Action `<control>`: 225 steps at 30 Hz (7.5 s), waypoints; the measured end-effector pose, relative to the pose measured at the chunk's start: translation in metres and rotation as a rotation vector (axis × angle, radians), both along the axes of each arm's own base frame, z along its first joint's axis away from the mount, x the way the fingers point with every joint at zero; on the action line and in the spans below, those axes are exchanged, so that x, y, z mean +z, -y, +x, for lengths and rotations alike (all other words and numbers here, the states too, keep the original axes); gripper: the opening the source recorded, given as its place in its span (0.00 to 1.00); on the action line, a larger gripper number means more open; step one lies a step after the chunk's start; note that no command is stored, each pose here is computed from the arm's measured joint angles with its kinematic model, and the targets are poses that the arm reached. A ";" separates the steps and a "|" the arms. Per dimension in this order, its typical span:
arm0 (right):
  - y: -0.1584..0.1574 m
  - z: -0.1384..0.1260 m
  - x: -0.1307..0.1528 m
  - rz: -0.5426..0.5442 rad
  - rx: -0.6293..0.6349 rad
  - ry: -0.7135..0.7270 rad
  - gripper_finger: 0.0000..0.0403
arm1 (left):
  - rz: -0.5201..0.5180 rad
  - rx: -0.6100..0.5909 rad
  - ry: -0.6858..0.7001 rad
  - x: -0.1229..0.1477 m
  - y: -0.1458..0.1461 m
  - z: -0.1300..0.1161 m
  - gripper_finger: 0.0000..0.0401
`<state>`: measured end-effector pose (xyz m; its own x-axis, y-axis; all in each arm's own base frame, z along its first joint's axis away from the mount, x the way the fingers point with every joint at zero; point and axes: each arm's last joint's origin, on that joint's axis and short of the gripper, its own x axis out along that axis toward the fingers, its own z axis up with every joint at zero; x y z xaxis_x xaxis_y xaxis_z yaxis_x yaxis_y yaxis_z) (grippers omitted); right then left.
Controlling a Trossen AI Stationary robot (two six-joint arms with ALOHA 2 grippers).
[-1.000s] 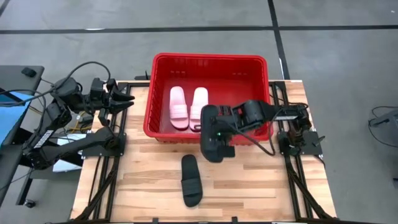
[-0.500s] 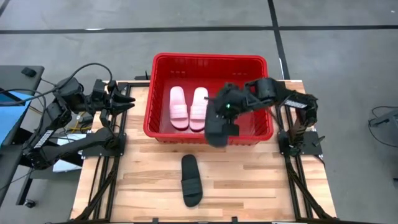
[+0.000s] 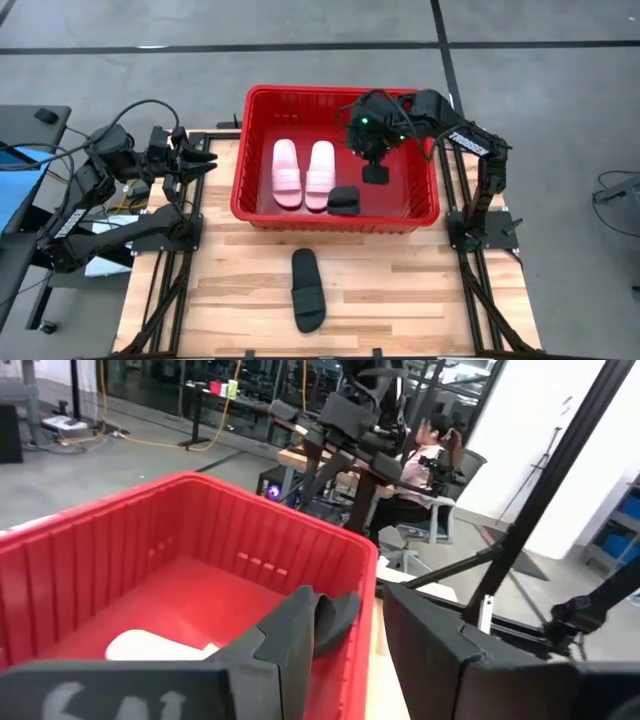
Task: Pick and place slides into bin
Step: Put the right black slide into the red container, then put the black slide into the red container
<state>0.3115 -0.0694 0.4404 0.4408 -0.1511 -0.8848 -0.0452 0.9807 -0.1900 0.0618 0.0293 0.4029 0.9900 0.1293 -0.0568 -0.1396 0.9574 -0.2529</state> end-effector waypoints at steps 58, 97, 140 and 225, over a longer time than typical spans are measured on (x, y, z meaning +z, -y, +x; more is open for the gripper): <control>0.008 0.034 -0.099 0.277 0.236 -0.116 0.34 | -0.002 0.117 -0.088 -0.009 -0.003 -0.001 0.28; 0.009 0.063 -0.144 0.268 0.280 -0.236 0.09 | -0.007 0.118 -0.094 -0.009 -0.003 -0.001 0.28; 0.091 0.050 -0.120 -0.265 -0.043 -0.187 0.00 | 0.006 0.111 -0.140 -0.014 -0.002 -0.002 0.28; 0.067 0.039 -0.211 0.061 0.051 -0.329 0.25 | -0.032 0.117 -0.131 -0.013 -0.002 -0.002 0.28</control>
<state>0.3506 -0.1362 0.2296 0.1356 -0.0781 -0.9877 -0.1439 0.9848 -0.0976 0.0597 0.0317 0.3894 0.9521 0.2391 -0.1907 -0.2833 0.9244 -0.2555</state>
